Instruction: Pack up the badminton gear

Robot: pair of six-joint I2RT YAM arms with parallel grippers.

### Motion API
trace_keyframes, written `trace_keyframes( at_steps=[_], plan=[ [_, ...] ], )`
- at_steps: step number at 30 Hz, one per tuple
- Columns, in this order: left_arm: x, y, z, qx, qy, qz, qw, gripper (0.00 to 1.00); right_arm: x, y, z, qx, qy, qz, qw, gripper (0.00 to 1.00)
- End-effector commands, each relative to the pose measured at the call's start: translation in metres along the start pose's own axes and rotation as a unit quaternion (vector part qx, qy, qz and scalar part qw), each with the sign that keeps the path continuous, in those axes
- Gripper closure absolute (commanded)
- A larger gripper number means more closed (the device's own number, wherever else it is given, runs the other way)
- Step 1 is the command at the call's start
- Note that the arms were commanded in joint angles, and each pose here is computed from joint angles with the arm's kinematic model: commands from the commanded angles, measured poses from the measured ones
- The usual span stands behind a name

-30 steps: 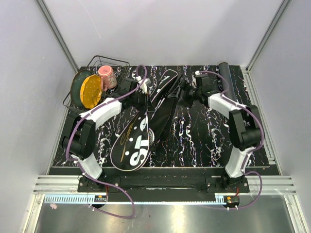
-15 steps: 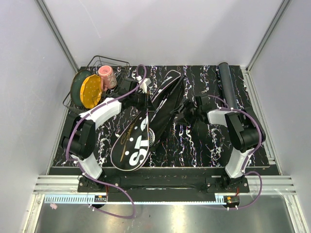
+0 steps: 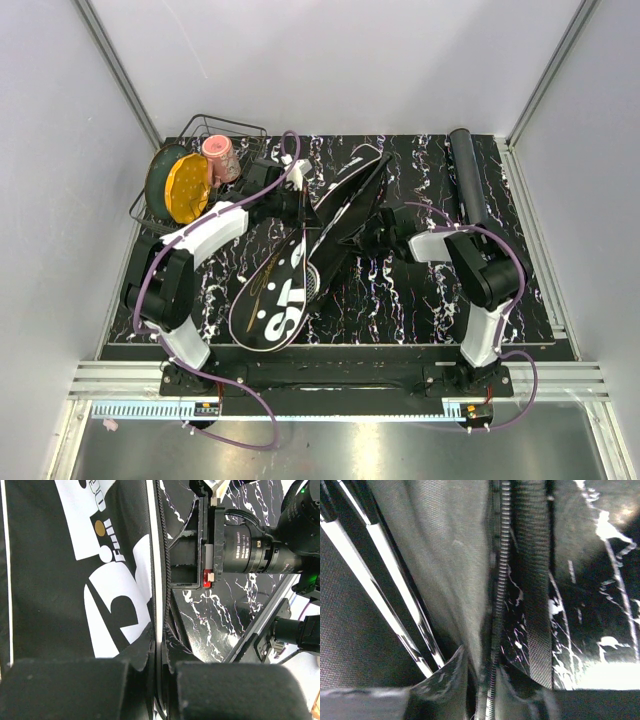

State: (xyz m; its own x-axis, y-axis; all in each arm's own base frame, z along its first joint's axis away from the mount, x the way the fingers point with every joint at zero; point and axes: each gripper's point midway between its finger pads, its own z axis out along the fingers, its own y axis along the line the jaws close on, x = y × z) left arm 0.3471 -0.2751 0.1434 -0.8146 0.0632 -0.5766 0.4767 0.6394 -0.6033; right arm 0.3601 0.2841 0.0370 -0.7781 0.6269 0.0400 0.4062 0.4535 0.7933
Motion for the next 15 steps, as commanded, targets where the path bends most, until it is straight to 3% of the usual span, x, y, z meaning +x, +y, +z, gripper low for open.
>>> trace_keyframes(
  at_steps=[1,3,7,11,15],
  plan=[
    [-0.045,-0.027,-0.022,0.017,-0.063,0.061,0.996,1.0,-0.016,0.034,-0.017,-0.025,-0.058,-0.015,0.998,0.8],
    [-0.043,-0.019,-0.023,-0.009,-0.052,0.059,0.997,0.93,-0.015,0.047,-0.034,-0.027,-0.073,-0.022,0.997,1.0],
    [-0.048,-0.021,-0.034,-0.026,-0.057,0.088,0.994,0.73,-0.01,0.069,-0.061,-0.029,-0.104,-0.019,0.994,1.0],
    [-0.059,-0.051,-0.066,-0.016,-0.104,0.161,0.981,0.46,-0.005,0.082,-0.086,-0.024,-0.141,0.003,0.99,1.0],
    [-0.057,-0.071,-0.084,-0.016,-0.136,0.229,0.964,0.41,-0.008,0.085,-0.086,-0.016,-0.148,0.009,0.989,1.0]
  ],
)
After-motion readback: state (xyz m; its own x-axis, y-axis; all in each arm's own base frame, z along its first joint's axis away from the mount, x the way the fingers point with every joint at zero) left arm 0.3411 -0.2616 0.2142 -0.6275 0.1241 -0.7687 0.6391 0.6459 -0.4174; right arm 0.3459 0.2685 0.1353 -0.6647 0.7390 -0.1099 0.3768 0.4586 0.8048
